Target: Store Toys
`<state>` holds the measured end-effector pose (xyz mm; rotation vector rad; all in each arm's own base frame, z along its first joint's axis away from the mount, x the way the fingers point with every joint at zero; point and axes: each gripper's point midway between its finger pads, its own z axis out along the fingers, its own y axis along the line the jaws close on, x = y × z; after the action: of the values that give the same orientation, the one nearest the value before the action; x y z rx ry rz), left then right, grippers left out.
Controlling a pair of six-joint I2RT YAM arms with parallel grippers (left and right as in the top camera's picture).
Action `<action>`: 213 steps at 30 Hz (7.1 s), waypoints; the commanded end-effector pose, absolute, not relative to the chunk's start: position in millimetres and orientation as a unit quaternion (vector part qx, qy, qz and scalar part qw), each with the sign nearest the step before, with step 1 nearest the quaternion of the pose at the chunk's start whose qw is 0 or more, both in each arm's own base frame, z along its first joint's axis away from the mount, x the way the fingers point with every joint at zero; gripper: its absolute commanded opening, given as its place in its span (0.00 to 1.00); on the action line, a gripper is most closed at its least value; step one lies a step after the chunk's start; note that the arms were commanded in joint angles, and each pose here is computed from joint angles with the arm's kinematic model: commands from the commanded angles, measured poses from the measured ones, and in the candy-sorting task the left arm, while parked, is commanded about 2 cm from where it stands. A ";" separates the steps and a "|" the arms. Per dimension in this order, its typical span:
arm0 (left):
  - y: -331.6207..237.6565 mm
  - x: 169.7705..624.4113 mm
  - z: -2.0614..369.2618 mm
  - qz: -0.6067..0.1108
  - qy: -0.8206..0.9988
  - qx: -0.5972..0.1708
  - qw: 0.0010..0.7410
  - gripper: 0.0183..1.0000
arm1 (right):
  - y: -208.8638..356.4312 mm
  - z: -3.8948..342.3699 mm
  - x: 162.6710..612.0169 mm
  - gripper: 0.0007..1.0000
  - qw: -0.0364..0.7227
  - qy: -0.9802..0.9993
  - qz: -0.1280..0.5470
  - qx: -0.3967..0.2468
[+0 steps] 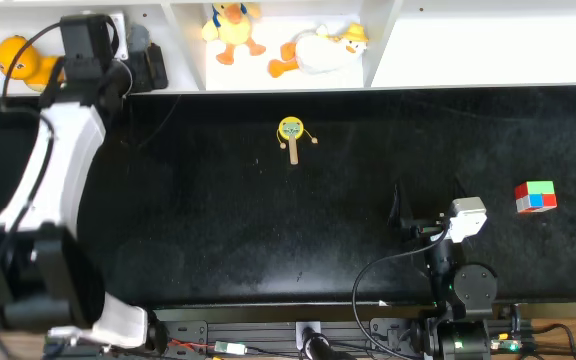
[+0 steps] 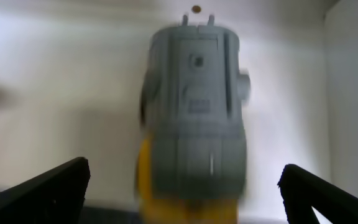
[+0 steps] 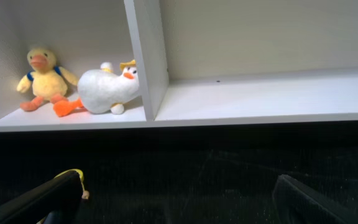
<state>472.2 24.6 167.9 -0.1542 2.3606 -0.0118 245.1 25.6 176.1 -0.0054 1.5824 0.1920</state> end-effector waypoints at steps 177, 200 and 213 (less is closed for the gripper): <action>-4.6 245.7 156.9 0.012 0.733 0.011 0.680 1.00 | 233.2 48.8 342.7 0.04 0.239 0.970 -0.051 -0.003; -4.6 245.7 156.9 0.012 0.733 0.011 0.680 1.00 | 17.7 158.6 341.7 0.04 0.367 0.919 -0.125 0.073; -4.6 245.7 156.9 0.012 0.733 0.011 0.680 1.00 | -13.3 162.1 396.7 0.04 0.368 0.915 -0.163 0.013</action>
<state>246.2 -6.4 155.3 0.0176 1.6551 0.0031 379.3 -12.3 151.0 0.0975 2.3725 -0.4140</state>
